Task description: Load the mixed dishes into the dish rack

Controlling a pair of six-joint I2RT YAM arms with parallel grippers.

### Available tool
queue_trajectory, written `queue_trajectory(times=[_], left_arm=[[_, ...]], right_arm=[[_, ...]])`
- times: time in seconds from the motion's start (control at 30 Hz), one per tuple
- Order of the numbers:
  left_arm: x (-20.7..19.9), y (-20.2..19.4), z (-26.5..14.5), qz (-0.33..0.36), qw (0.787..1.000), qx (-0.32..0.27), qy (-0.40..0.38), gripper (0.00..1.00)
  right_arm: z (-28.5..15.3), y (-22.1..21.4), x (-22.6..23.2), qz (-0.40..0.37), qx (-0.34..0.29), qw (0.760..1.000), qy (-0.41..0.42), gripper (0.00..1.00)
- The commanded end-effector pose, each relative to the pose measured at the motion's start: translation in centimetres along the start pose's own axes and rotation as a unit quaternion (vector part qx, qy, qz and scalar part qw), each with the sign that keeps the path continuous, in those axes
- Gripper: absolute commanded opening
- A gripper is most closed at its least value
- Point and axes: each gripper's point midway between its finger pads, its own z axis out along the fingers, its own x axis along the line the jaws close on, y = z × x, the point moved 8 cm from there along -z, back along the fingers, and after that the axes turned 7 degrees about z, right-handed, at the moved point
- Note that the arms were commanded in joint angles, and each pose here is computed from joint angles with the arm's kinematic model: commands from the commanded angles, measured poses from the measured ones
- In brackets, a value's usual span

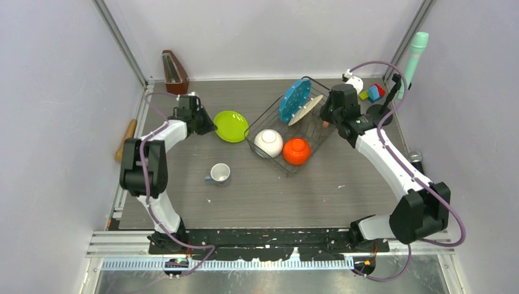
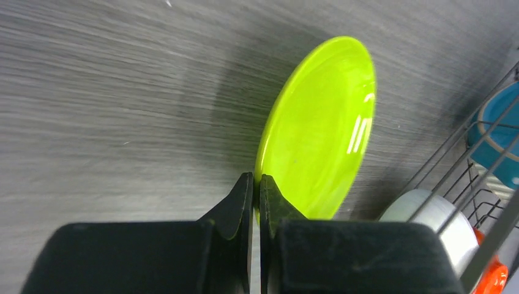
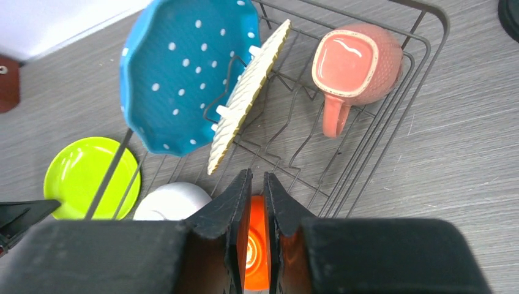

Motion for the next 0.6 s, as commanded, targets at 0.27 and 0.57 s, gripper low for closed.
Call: queue_trajectory(times=[0.27, 0.57], left_arm=[[-7.0, 3.4, -13.5, 0.103, 0.977, -0.185, 0.009, 0.0], [-11.7, 1.9, -18.9, 0.145, 0.964, -0.212, -0.074, 0.0]], right_arm=[[0.1, 2.1, -1.8, 0.056, -0.078, 0.99, -0.107, 0.14], [6.6, 1.8, 1.0, 0.1, -0.046, 0.989, -0.096, 0.0]])
